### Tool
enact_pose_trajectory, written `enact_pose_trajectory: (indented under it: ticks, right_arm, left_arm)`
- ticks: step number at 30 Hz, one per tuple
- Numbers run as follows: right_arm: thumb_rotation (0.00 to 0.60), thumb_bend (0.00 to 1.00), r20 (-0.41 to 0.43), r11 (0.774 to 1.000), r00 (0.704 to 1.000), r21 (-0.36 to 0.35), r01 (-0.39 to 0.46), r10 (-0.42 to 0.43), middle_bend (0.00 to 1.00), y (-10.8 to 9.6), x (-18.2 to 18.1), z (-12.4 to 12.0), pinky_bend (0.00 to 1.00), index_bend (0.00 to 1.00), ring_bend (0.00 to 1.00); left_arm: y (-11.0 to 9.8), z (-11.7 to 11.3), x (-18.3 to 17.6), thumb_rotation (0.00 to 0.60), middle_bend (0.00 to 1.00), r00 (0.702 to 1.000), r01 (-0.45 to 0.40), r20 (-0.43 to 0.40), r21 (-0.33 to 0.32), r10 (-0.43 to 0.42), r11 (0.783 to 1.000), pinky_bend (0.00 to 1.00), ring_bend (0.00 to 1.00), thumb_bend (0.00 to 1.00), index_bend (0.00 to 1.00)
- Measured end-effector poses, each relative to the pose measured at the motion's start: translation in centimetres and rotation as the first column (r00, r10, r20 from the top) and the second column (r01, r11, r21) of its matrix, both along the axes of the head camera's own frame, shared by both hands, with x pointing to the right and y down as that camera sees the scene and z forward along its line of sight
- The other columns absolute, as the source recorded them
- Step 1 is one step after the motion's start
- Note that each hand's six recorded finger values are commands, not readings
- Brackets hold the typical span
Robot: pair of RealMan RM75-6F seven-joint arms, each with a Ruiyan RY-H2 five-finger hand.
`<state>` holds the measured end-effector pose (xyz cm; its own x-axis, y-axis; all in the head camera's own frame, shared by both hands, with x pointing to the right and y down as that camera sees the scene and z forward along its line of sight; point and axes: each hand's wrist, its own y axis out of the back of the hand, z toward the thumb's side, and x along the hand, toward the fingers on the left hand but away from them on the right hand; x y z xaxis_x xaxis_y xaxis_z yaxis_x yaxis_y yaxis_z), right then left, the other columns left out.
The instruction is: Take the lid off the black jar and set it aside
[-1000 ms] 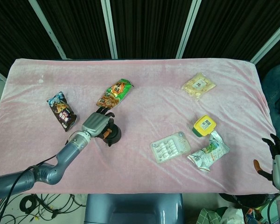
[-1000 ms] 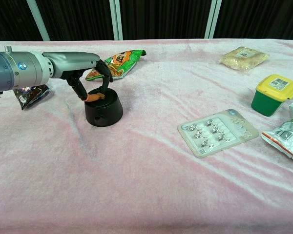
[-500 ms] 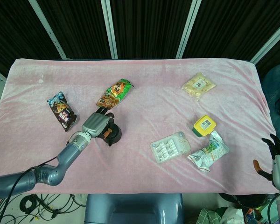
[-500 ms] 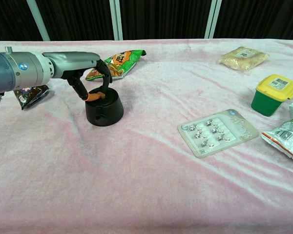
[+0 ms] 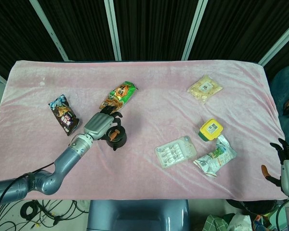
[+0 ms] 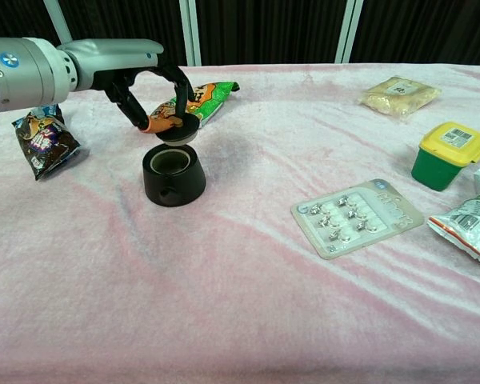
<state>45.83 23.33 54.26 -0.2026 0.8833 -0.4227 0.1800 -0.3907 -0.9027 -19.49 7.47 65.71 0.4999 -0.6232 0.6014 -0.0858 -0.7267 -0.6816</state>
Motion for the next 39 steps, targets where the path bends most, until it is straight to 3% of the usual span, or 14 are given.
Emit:
enact_pose_trajectory:
  ticks: [8, 12, 20, 31, 39]
  right_arm:
    - [0.6, 0.26, -0.001, 1.0, 1.0, 0.0, -0.007, 0.007, 0.08, 0.0, 0.1, -0.1, 0.21, 0.21, 0.13]
    - [0.6, 0.26, 0.002, 1.0, 1.0, -0.003, -0.011, 0.011, 0.08, 0.1, 0.1, 0.0, 0.21, 0.21, 0.13]
    - [0.6, 0.26, 0.0, 1.0, 1.0, -0.002, -0.012, 0.012, 0.08, 0.1, 0.1, -0.1, 0.21, 0.21, 0.13]
    - [0.6, 0.26, 0.004, 1.0, 1.0, -0.002, -0.015, 0.015, 0.08, 0.1, 0.1, -0.1, 0.21, 0.21, 0.13]
    - [0.6, 0.26, 0.006, 1.0, 1.0, -0.003, -0.016, 0.016, 0.08, 0.1, 0.1, -0.1, 0.21, 0.21, 0.13]
  left_arm:
    - [1.4, -1.6, -3.9, 0.6, 0.22, 0.997, -0.025, 0.066, -0.03, 0.027, 0.999, 0.01, 0.0, 0.43, 0.59]
    - [3.3, -2.2, -7.4, 0.6, 0.22, 0.992, -0.029, 0.122, -0.052, 0.035, 0.998, 0.01, 0.0, 0.43, 0.59]
    - [6.3, -2.3, -10.4, 0.6, 0.22, 0.987, -0.059, 0.144, -0.066, 0.068, 0.996, 0.01, 0.0, 0.43, 0.59]
    - [8.0, 0.7, -14.2, 0.6, 0.22, 0.987, -0.028, 0.154, -0.063, 0.037, 0.998, 0.01, 0.0, 0.43, 0.59]
    - [8.8, 3.5, -13.7, 0.6, 0.21, 0.997, -0.011, 0.075, -0.084, 0.017, 0.996, 0.0, 0.0, 0.43, 0.58]
